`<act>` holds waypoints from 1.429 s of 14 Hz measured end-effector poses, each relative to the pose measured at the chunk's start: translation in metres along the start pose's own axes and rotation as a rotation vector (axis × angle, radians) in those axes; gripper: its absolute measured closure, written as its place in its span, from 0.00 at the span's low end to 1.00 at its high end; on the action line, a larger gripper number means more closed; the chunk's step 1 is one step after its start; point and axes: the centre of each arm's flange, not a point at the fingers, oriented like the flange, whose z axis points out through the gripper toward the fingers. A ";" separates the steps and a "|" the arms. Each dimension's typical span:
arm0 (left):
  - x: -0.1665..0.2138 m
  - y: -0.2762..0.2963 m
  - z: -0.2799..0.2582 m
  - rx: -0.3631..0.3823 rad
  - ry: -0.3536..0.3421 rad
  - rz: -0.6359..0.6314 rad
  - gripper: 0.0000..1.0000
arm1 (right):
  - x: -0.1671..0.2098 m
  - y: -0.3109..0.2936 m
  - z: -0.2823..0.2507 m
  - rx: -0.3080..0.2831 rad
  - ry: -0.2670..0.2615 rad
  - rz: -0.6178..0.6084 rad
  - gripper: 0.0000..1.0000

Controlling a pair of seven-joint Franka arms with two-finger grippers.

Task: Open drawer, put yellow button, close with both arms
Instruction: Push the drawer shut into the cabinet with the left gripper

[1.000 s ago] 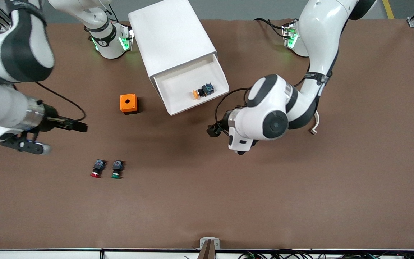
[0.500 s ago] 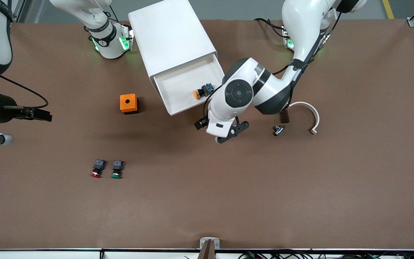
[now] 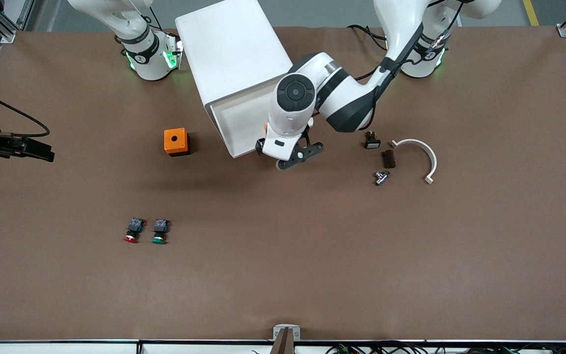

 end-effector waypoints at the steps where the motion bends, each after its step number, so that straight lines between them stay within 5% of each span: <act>1: -0.006 0.001 0.004 0.011 0.007 0.001 0.01 | -0.002 -0.002 -0.004 0.003 0.002 -0.004 0.00; 13: -0.089 0.010 0.031 0.061 -0.002 -0.020 0.01 | -0.093 0.010 -0.043 0.038 0.044 -0.010 0.00; 20: -0.109 0.009 0.044 0.067 -0.145 -0.090 0.00 | -0.117 0.027 -0.055 0.050 0.098 0.010 0.00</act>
